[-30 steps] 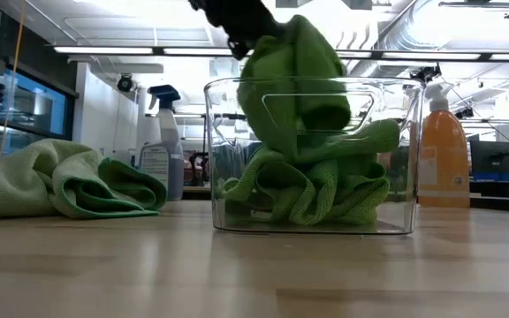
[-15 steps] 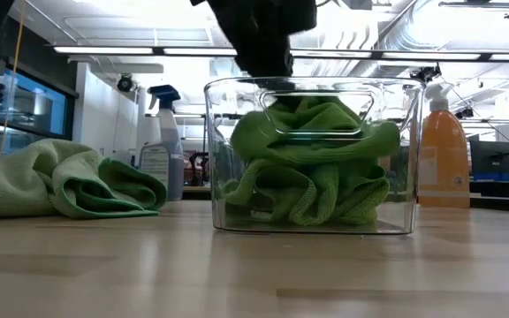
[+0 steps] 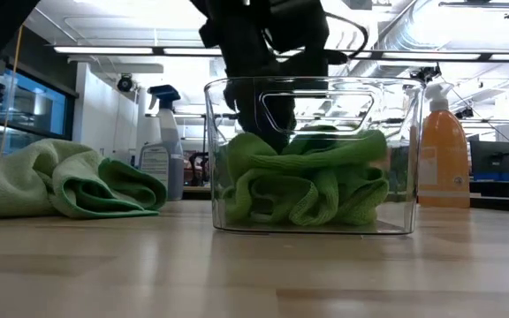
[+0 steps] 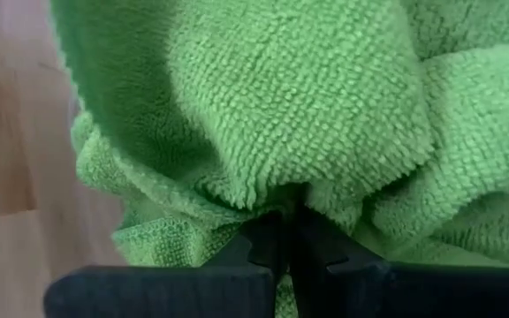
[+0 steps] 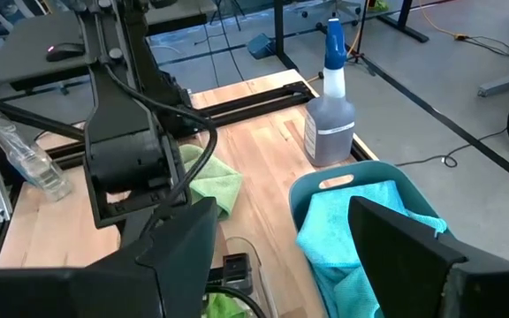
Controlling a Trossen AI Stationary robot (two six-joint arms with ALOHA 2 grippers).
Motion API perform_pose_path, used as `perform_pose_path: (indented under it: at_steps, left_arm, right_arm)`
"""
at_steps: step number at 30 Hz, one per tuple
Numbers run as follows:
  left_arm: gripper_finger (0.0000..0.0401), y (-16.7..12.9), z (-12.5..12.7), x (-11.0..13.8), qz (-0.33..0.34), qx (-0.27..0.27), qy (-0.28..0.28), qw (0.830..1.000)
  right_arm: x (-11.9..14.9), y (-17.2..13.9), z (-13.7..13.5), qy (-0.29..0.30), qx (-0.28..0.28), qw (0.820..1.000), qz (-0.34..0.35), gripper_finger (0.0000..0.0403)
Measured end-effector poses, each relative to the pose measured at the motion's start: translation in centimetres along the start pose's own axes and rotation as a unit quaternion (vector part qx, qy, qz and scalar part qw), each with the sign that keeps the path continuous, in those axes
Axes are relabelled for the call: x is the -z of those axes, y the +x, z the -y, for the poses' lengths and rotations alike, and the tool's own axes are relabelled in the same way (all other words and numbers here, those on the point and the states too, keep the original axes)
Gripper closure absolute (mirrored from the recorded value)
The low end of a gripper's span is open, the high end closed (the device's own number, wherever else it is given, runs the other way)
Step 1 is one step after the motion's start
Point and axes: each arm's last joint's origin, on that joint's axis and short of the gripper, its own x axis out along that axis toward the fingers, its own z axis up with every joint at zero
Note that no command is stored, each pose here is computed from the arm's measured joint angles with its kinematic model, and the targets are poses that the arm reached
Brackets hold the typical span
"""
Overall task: Sort microfiber towel by color & place in baskets
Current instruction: Put the green microfiber towel into the transparent bin
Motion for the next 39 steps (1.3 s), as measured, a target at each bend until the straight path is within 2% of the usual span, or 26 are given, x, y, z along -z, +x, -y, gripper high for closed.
perform_pose_path:
  at_steps: [5, 14, 21, 31, 39]
  left_arm:
    - [0.0393, 0.6, 0.0, 0.1, -0.005, 0.001, -0.031, 1.0]
    - [0.0371, 0.7, 0.0, 0.1, -0.007, 0.001, -0.044, 0.999]
    - [0.0319, 0.2, 0.0, -0.1, -0.024, 0.001, -0.081, 0.996]
    - [0.0236, -3.6, -0.1, -2.3, -0.027, 0.007, -0.071, 0.997]
    - [0.0219, -6.2, -1.0, -2.4, -0.042, 0.005, -0.077, 0.996]
  right_arm:
    - [0.0, 0.0, 0.0, 0.0, 0.0, 1.0, 0.0, 0.0147]
    - [0.0, 0.0, 0.0, 0.012, 0.0, 1.0, 0.0, 0.0147]
    - [0.0, 0.0, 0.0, 0.025, 0.0, 1.0, 0.0, 0.0147]
    - [0.0, 0.0, 0.0, 0.027, 0.0, 1.0, 0.0, 0.0147]
    - [0.0, 0.0, 0.0, 0.027, 0.0, 1.0, 0.0, 0.0147]
